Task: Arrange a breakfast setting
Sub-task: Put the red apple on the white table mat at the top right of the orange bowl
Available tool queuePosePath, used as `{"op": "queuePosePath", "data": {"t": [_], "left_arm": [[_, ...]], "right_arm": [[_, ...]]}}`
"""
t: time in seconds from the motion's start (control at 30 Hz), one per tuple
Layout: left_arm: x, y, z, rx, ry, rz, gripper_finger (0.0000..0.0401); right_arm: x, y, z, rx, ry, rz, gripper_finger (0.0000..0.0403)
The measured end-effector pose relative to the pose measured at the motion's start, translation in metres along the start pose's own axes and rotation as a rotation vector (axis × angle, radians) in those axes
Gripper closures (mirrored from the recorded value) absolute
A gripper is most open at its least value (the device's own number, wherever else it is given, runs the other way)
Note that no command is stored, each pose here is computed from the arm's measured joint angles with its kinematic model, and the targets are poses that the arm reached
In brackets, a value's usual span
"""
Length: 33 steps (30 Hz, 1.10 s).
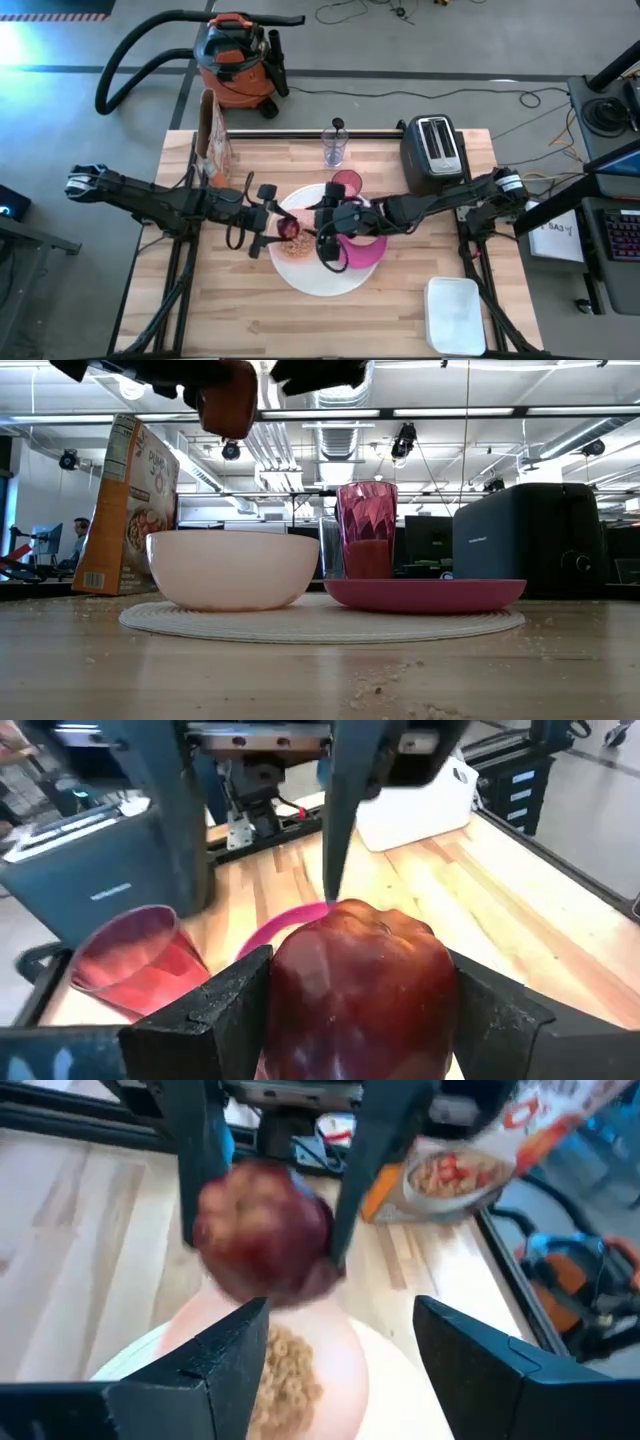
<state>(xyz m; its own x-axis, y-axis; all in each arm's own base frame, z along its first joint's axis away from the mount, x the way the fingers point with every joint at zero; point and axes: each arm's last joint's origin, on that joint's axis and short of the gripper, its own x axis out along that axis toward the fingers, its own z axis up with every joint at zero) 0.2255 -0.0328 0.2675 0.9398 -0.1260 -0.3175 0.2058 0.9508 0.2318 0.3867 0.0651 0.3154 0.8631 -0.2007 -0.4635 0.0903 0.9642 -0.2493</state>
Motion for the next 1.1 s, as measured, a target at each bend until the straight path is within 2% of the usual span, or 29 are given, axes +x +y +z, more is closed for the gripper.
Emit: {"op": "queuePosePath", "data": {"t": [0.13,0.27,0.4,0.5,0.63,0.77,0.83,1.1], "left_arm": [[-0.003,0.003,0.003,0.046,0.002,0.07,0.0173],[-0.002,0.011,0.012,0.107,0.085,0.23,0.0173],[0.007,0.018,0.016,0.177,0.222,0.384,0.0173],[0.018,0.021,0.015,0.245,0.373,0.468,0.0173],[0.037,0.025,0.006,0.352,0.572,0.561,0.0173],[0.056,0.028,-0.008,0.469,0.714,0.598,0.0173],[0.064,0.029,-0.014,0.492,0.757,0.594,0.0173],[0.082,0.039,-0.038,0.59,0.921,0.643,0.0173]], "right_arm": [[-0.025,-0.01,0.005,0.087,0.022,-0.018,0.0166],[-0.047,-0.021,0.003,0.166,0.083,-0.103,0.0168],[-0.064,-0.03,-0.005,0.208,0.162,-0.222,0.017],[-0.078,-0.037,-0.011,0.264,0.208,-0.323,0.017],[-0.094,-0.043,-0.02,0.377,0.274,-0.374,0.017],[-0.108,-0.048,-0.026,0.472,0.316,-0.411,0.017],[-0.113,-0.05,-0.029,0.503,0.333,-0.427,0.017],[-0.121,-0.053,-0.032,0.527,0.357,-0.446,0.017]]}}
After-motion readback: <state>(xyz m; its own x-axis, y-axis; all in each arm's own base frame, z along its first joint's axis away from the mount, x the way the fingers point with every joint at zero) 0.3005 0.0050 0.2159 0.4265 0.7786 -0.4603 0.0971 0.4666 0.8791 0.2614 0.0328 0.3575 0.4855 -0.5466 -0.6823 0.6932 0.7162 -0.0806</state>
